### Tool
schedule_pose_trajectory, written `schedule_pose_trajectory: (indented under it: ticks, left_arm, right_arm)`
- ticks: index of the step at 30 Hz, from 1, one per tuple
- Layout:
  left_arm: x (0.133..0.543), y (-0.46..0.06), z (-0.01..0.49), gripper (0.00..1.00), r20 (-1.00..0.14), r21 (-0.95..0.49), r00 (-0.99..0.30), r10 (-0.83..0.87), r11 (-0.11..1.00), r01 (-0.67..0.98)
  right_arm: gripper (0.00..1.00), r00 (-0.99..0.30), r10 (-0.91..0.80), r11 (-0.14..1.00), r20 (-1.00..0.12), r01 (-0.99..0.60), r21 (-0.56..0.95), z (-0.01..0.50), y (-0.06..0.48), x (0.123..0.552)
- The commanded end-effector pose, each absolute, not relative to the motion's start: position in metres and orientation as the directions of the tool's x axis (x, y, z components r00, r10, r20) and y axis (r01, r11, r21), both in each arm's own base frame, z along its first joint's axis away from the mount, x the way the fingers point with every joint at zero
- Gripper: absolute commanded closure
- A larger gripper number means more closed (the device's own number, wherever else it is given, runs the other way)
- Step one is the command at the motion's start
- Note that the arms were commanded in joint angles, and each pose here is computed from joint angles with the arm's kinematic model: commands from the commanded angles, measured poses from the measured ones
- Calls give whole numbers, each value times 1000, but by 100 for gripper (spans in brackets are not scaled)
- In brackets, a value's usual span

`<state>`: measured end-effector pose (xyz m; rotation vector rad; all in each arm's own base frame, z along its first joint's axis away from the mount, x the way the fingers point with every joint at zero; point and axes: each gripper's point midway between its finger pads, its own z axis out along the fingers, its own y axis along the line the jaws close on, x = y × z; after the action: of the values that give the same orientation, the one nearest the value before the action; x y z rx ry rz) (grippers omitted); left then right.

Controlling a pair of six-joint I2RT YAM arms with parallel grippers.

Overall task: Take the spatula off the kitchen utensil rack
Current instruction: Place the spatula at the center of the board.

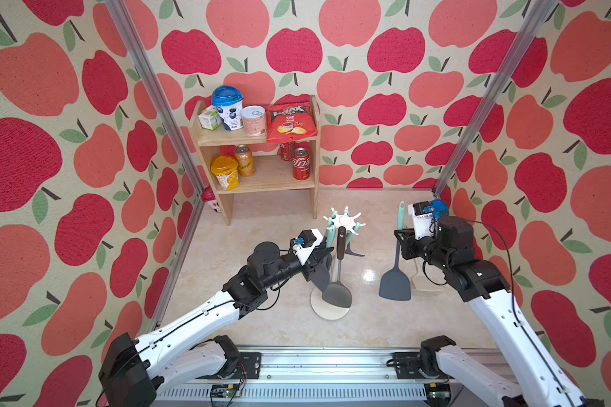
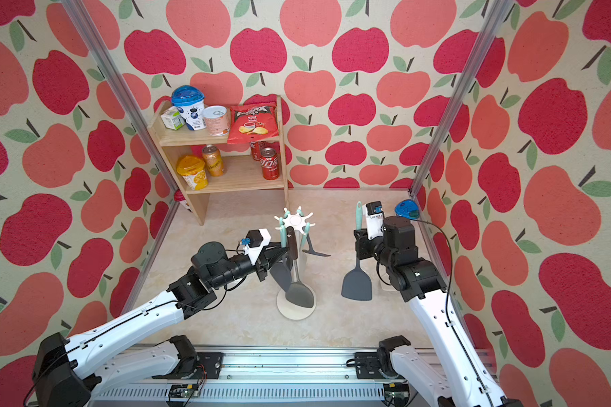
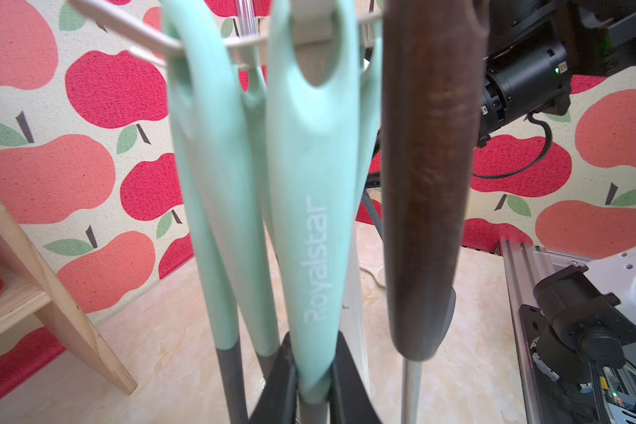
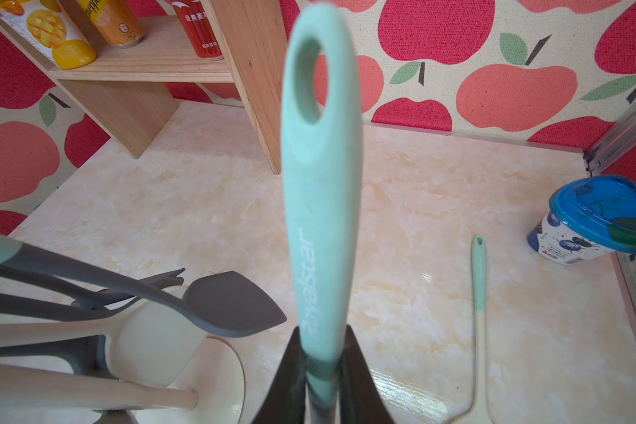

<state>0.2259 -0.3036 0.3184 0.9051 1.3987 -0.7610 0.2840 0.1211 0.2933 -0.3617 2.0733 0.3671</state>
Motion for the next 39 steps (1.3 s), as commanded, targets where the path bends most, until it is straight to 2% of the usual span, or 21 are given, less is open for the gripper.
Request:
schedule_pose_trajectory:
  ticks: [1, 17, 32, 39]
  left_arm:
    - [230, -302, 278, 100, -980, 69, -32, 195, 490, 869]
    - [228, -302, 276, 100, -980, 66, -33, 197, 479, 875]
    - [223, -298, 274, 100, -980, 63, -36, 196, 476, 877]
    - [220, -298, 273, 100, -979, 63, -36, 199, 468, 882]
  right_arm:
    - [100, -508, -90, 904, -857, -403, 144, 301, 120, 286]
    - [100, -560, -157, 961, -814, -277, 5, 276, 94, 332]
    - [100, -613, -231, 952, -756, -302, -47, 240, 100, 377]
    - [100, -618, -219, 946, -755, -324, -9, 231, 103, 389]
